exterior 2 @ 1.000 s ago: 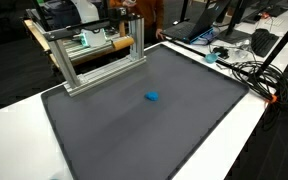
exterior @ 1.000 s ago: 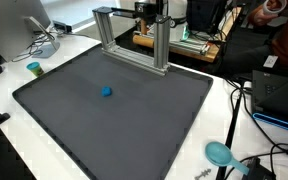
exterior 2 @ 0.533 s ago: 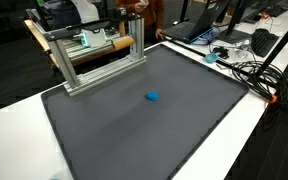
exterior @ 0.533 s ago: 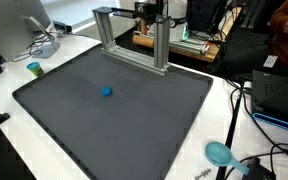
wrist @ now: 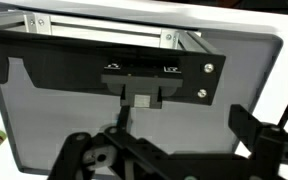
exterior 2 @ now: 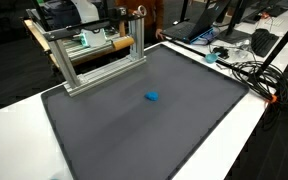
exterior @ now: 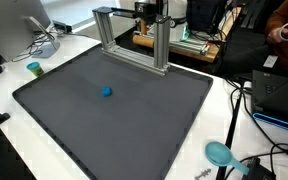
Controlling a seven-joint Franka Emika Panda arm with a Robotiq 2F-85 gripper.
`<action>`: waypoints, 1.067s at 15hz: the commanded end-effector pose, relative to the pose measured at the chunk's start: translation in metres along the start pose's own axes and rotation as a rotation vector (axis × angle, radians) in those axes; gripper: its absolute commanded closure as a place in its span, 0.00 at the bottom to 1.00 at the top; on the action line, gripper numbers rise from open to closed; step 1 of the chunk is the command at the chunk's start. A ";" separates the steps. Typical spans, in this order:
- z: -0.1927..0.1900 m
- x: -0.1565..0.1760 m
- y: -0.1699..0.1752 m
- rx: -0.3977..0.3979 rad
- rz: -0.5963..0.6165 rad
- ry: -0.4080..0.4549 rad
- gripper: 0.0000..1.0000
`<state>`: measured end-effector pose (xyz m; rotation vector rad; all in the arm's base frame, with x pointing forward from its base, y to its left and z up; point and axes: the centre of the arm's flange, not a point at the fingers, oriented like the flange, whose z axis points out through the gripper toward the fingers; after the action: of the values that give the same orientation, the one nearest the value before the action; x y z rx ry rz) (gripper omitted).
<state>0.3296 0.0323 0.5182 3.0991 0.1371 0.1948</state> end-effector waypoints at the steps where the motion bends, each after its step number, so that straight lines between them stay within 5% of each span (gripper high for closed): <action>1: 0.005 0.012 0.021 0.046 0.013 -0.022 0.00; 6: 0.026 0.018 0.041 0.072 0.068 -0.095 0.00; 16: 0.064 0.021 0.034 0.050 0.084 -0.083 0.00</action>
<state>0.3551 -0.0032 0.4737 3.1558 0.0290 0.0613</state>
